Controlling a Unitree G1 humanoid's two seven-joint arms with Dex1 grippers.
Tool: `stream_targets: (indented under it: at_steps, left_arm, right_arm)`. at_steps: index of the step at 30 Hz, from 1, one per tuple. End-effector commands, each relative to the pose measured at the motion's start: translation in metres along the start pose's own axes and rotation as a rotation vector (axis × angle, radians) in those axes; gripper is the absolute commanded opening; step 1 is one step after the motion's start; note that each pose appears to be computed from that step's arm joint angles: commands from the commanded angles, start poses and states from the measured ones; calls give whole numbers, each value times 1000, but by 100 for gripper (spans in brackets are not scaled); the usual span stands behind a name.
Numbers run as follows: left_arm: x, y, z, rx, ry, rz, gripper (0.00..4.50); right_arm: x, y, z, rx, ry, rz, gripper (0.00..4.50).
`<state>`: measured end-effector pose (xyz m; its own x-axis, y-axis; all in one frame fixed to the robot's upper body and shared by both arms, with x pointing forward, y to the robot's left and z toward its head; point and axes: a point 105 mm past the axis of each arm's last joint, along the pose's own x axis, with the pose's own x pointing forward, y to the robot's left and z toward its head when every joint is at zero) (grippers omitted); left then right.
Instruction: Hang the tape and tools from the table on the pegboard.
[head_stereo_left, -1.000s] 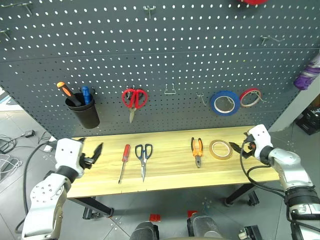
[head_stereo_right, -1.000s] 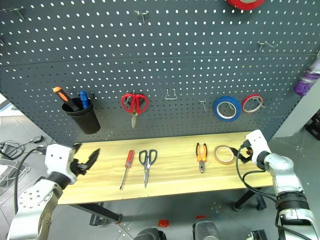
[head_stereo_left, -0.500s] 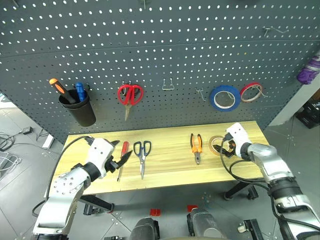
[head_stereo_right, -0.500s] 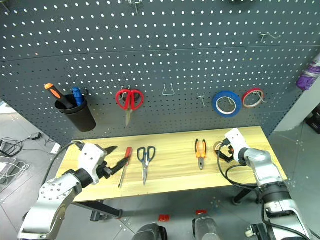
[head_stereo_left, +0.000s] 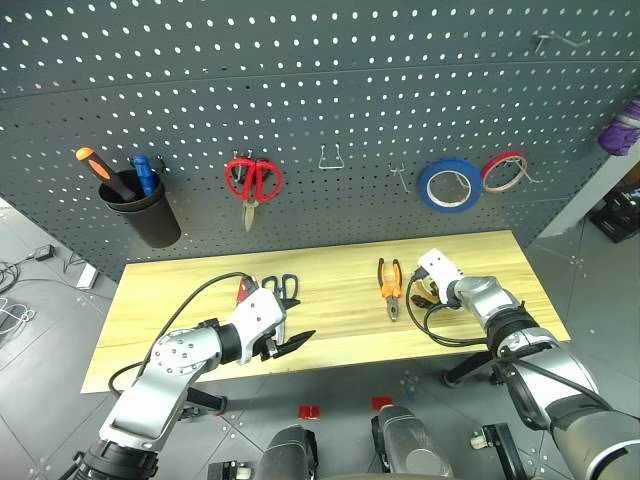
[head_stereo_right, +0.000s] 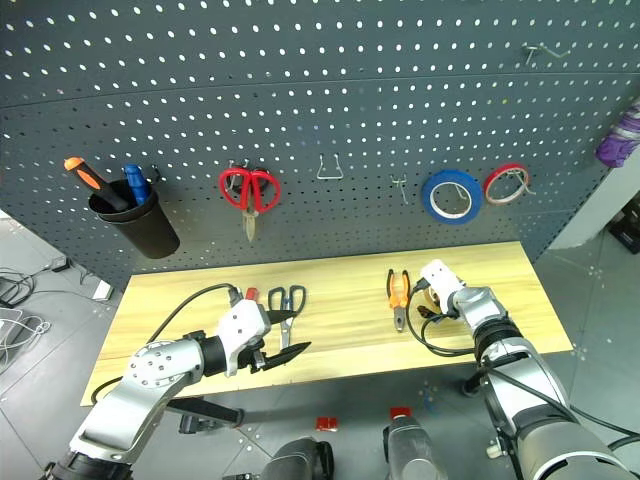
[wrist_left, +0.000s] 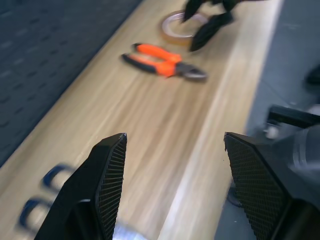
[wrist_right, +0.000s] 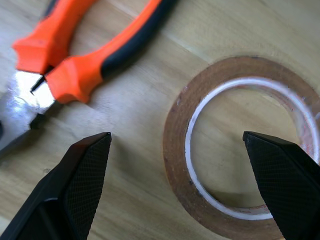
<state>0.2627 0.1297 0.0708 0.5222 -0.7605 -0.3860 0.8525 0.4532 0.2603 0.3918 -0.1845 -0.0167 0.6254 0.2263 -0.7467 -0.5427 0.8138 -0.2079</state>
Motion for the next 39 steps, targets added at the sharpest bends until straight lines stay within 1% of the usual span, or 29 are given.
stream_targets:
  at_steps: [1, 6, 11, 12, 15, 18, 20, 23, 26, 29, 32, 36, 39]
  left_arm:
    - [7, -6, 11, 59, -23, -51, 329]
    - [14, -10, 15, 77, -33, -85, 329]
    - [17, -12, 21, 54, -71, -76, 329]
    - [17, -12, 23, 40, -85, -74, 329]
    - [17, -11, 29, 8, -121, -68, 329]
    - [18, -2, 39, -13, -170, -30, 329]
    - [18, 4, 45, -37, -203, -8, 329]
    - [14, 17, 60, -87, -288, 41, 329]
    - [9, 22, 64, -95, -310, 52, 329]
    - [2, 30, 73, -87, -363, 86, 329]
    - [-7, 38, 78, -80, -404, 125, 329]
    - [-16, 42, 75, -71, -392, 138, 329]
    - [-22, 42, 72, -87, -378, 122, 329]
  right_arm:
    - [-2, -1, -2, 16, 39, 38, 394]
    - [-3, -2, -15, -88, 111, 54, 223]
    - [-4, -9, -20, -155, 109, 6, 50]
    - [-4, -11, -22, -168, 97, -6, 41]
    - [-9, -19, -20, -168, 32, -43, 41]
    - [-31, -33, -1, -165, -125, -124, 41]
    - [-46, -33, 6, -160, -194, -161, 41]
    - [-76, -13, 12, -160, -339, -216, 41]
    - [-100, 15, 15, -189, -471, -276, 41]
    - [-134, 48, 37, -276, -708, -350, 41]
    - [-163, 75, 57, -351, -891, -374, 41]
    - [-182, 86, 92, -440, -1060, -397, 41]
    - [-181, 83, 119, -504, -1129, -405, 41]
